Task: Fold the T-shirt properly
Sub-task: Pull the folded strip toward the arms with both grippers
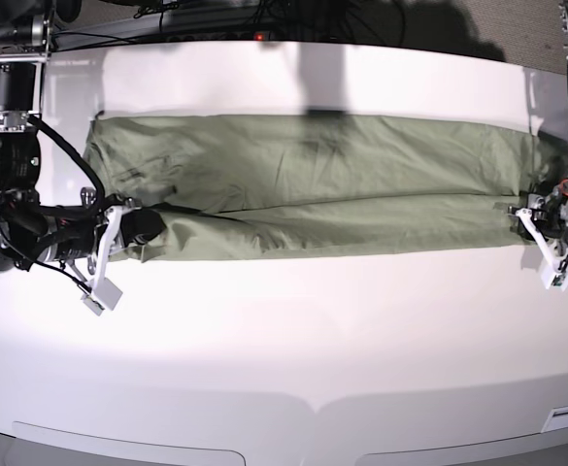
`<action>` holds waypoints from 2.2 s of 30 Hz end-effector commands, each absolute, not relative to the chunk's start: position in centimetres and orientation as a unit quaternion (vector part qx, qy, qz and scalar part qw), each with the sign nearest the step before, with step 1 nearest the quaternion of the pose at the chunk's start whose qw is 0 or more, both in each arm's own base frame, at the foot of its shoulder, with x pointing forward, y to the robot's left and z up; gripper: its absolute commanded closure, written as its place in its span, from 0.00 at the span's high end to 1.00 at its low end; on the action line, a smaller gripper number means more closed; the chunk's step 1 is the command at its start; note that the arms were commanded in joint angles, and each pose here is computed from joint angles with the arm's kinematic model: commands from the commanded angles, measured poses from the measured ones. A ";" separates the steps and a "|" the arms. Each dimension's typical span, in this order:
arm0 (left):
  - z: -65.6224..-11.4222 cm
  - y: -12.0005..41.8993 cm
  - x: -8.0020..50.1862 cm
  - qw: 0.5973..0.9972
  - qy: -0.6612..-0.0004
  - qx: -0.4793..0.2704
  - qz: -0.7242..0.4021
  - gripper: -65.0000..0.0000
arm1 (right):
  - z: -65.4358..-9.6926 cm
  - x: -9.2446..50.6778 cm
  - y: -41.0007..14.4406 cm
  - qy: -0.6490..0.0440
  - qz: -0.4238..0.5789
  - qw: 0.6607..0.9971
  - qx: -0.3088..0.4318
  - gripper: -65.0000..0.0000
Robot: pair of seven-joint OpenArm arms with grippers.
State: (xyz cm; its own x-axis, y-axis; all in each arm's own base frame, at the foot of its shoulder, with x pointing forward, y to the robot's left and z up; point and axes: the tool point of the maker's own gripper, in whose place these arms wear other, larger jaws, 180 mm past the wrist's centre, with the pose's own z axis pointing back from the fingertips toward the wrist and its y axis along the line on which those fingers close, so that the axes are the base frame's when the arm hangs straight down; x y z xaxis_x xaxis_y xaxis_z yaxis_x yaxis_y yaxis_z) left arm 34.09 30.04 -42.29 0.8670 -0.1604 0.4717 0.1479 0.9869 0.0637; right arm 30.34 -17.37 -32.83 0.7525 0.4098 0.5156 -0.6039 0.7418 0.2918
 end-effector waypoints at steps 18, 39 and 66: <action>-37.0 32.1 36.4 0.949 -0.293 0.055 -0.104 0.70 | -33.0 28.0 -18.4 -0.199 0.276 0.907 0.248 0.00; -34.7 28.7 36.1 0.943 -0.314 -0.018 -0.112 0.70 | -34.6 24.5 -22.8 -0.137 0.271 0.930 0.205 0.00; -42.8 28.1 29.9 0.966 -0.240 0.060 -0.071 0.69 | -39.9 16.8 -25.9 -0.014 0.262 0.954 0.148 0.12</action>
State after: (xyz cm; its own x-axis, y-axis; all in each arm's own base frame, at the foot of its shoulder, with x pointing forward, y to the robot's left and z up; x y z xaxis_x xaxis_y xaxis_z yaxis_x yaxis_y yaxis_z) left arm 29.66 26.45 -43.53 0.8729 -0.1520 0.4635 0.1238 0.9881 0.0910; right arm 16.25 -24.90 -40.68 0.8707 0.4808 0.1034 -0.4876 0.8168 0.3085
